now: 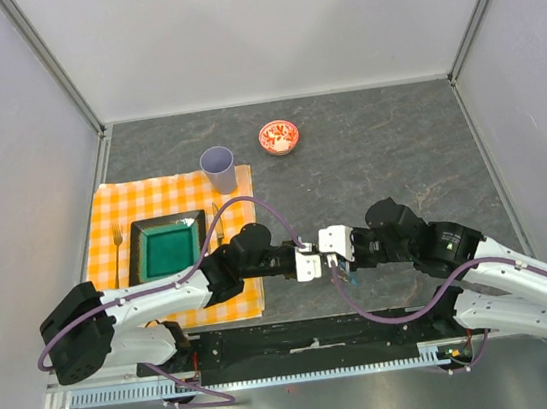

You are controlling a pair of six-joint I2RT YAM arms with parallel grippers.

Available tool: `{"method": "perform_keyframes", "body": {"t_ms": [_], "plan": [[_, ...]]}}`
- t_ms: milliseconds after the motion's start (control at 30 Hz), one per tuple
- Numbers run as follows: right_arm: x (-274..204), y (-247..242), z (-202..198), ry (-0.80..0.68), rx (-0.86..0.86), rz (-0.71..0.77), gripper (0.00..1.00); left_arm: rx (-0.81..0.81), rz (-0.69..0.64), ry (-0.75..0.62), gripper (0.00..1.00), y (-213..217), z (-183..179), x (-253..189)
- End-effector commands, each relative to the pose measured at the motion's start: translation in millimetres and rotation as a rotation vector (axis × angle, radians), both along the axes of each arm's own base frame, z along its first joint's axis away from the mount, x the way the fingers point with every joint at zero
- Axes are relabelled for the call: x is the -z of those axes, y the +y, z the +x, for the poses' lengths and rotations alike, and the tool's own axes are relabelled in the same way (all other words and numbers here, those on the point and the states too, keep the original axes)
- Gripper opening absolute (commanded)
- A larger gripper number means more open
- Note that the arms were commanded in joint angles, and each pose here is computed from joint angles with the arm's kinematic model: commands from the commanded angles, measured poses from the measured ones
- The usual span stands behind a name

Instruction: Put the keys on the keyring

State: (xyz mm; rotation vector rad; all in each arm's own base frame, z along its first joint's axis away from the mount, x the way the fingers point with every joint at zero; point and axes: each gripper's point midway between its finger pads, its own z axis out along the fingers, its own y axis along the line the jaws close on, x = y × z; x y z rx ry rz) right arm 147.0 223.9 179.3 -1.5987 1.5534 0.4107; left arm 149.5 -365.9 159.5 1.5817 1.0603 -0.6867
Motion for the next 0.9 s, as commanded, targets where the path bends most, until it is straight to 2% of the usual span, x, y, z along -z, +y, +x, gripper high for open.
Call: {"method": "perform_keyframes", "body": {"t_ms": [0,867], "plan": [[-10.1,8.6,0.1,-0.014,-0.019,0.045,0.0,0.009,-0.061,-0.055,0.02,-9.2,5.8,-24.0],[-10.4,6.7,-1.8,-0.01,-0.017,0.047,0.0,0.003,-0.055,-0.054,0.02,-9.2,7.5,-21.9]]}}
